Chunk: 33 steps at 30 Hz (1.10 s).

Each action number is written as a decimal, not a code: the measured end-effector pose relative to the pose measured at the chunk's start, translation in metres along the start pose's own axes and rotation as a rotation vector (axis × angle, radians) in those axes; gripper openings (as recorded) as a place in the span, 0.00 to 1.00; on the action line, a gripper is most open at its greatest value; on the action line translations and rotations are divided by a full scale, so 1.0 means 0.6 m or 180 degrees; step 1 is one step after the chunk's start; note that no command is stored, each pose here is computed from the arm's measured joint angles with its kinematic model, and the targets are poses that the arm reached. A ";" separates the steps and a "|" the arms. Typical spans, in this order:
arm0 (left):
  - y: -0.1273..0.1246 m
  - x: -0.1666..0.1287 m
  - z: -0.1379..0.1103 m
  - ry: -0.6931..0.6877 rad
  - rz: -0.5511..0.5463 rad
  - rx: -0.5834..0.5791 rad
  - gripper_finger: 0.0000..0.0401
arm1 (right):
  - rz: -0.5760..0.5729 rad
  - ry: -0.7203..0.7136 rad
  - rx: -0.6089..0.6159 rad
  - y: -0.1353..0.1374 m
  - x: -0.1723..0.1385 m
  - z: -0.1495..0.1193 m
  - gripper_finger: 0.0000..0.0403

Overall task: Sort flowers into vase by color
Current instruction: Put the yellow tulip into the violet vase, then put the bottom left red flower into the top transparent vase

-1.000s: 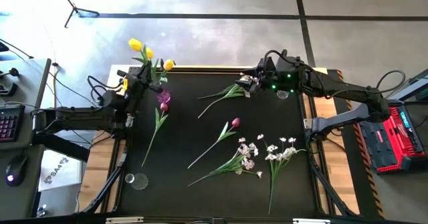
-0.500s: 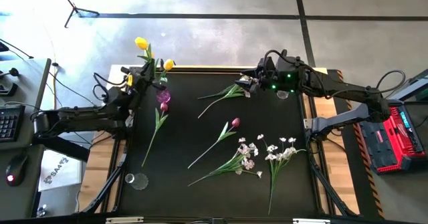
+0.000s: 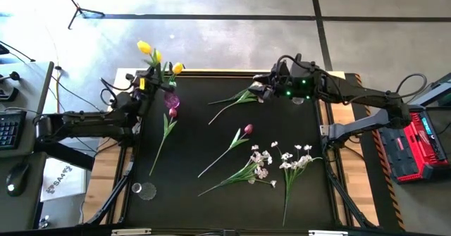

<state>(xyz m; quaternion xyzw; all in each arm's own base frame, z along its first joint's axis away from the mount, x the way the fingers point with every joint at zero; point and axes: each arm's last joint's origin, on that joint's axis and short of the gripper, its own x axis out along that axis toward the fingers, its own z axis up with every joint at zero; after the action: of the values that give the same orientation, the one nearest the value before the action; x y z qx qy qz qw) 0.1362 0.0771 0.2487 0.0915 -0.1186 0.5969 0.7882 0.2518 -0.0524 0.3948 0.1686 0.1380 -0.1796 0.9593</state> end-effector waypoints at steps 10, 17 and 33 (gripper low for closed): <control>-0.017 -0.011 0.017 0.0269 0.0232 -0.0174 0.45 | 0.0044 0.0023 0.0158 0.024 -0.004 -0.009 0.65; -0.030 -0.023 0.081 0.0717 0.0723 0.0251 0.52 | -0.0743 0.0859 0.0980 0.007 -0.012 -0.064 0.65; -0.058 -0.098 0.137 0.0955 0.0077 -0.0256 0.53 | -0.1719 0.2160 0.1493 0.032 0.101 -0.194 0.48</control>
<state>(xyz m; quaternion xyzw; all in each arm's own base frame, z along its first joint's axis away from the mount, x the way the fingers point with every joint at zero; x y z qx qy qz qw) 0.1478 -0.0097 0.3099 -0.0318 -0.0244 0.6081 0.7929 0.2902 -0.0102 0.2752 0.3872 0.4373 -0.3831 0.7156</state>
